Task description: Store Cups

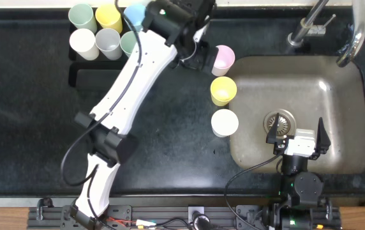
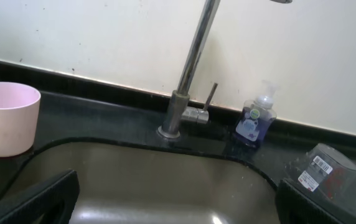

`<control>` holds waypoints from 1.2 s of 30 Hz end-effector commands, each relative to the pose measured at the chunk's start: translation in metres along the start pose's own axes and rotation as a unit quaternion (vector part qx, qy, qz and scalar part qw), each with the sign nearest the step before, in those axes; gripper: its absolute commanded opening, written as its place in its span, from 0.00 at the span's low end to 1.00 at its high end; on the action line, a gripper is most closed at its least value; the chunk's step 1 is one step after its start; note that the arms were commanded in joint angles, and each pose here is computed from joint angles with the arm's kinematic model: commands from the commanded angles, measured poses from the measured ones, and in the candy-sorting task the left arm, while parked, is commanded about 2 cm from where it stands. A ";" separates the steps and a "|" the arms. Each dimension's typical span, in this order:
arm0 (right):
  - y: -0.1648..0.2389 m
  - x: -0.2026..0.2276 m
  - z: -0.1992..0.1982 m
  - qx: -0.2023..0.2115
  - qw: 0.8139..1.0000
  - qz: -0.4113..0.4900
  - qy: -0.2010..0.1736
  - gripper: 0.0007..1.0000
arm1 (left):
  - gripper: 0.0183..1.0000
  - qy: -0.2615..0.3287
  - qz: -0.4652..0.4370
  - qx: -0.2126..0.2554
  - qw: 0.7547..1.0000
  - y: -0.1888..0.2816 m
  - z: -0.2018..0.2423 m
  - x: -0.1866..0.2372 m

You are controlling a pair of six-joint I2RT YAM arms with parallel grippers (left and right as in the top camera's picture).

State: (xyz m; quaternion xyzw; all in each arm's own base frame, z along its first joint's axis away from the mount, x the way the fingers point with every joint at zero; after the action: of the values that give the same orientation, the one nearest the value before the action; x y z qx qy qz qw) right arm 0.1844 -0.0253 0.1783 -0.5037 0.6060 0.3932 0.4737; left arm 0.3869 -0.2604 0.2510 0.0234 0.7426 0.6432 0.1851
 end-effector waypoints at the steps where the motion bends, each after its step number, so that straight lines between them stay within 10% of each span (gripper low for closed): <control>1: 0.000 0.004 0.001 0.001 1.000 0.001 0.000 1.00 | 1.00 0.043 0.013 -0.023 0.999 -0.026 0.006 -0.006; 36: 0.000 0.004 0.001 0.001 1.000 0.001 0.000 1.00 | 1.00 0.048 -0.036 0.067 0.996 -0.076 -0.012 -0.046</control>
State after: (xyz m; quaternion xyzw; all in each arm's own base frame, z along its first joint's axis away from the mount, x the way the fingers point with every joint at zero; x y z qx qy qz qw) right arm 0.1844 -0.0253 0.1783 -0.5037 0.6062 0.3930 0.4737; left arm 0.4339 -0.2999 0.1887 -0.0090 0.7859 0.5939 0.1721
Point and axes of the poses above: each gripper's point midway between its finger pads, its own y axis back along the fingers, its own z axis along the line the jaws close on, x = y × z, the point moved 6 cm from there along y, back along the fingers
